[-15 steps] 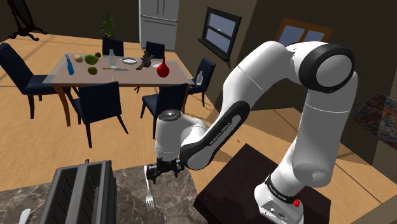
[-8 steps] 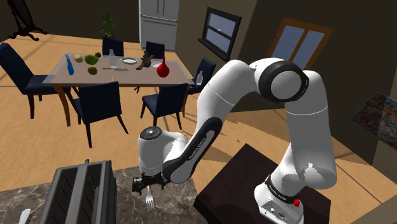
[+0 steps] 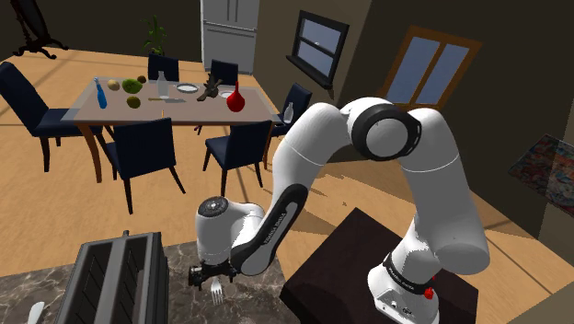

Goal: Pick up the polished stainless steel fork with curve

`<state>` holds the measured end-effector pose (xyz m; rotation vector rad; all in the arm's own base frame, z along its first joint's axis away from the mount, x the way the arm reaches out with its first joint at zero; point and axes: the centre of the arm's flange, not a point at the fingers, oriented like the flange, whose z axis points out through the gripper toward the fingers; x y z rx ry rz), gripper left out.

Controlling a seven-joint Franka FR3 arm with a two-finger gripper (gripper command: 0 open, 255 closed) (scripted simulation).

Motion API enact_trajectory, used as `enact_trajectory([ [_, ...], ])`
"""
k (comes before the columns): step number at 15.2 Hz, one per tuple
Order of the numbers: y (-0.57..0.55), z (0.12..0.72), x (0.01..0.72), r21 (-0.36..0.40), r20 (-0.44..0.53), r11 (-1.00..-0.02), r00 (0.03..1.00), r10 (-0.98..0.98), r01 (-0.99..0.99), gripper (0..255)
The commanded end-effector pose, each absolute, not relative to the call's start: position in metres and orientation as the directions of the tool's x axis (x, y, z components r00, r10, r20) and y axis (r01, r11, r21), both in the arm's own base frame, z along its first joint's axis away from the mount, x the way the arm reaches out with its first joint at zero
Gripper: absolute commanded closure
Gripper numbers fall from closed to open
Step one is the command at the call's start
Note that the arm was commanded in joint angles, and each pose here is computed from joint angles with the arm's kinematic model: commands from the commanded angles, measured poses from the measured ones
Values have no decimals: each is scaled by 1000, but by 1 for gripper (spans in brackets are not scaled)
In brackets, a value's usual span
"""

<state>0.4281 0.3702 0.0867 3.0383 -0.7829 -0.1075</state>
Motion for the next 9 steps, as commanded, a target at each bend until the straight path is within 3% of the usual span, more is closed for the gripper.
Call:
enact_trajectory([
  [1,370,83,428,19,-65,-876,873,-483,-483,0],
  [2,371,83,427,19,-66,-876,873,-483,-483,255],
  [9,371,84,429,19,-65,-876,873,-482,-482,255],
])
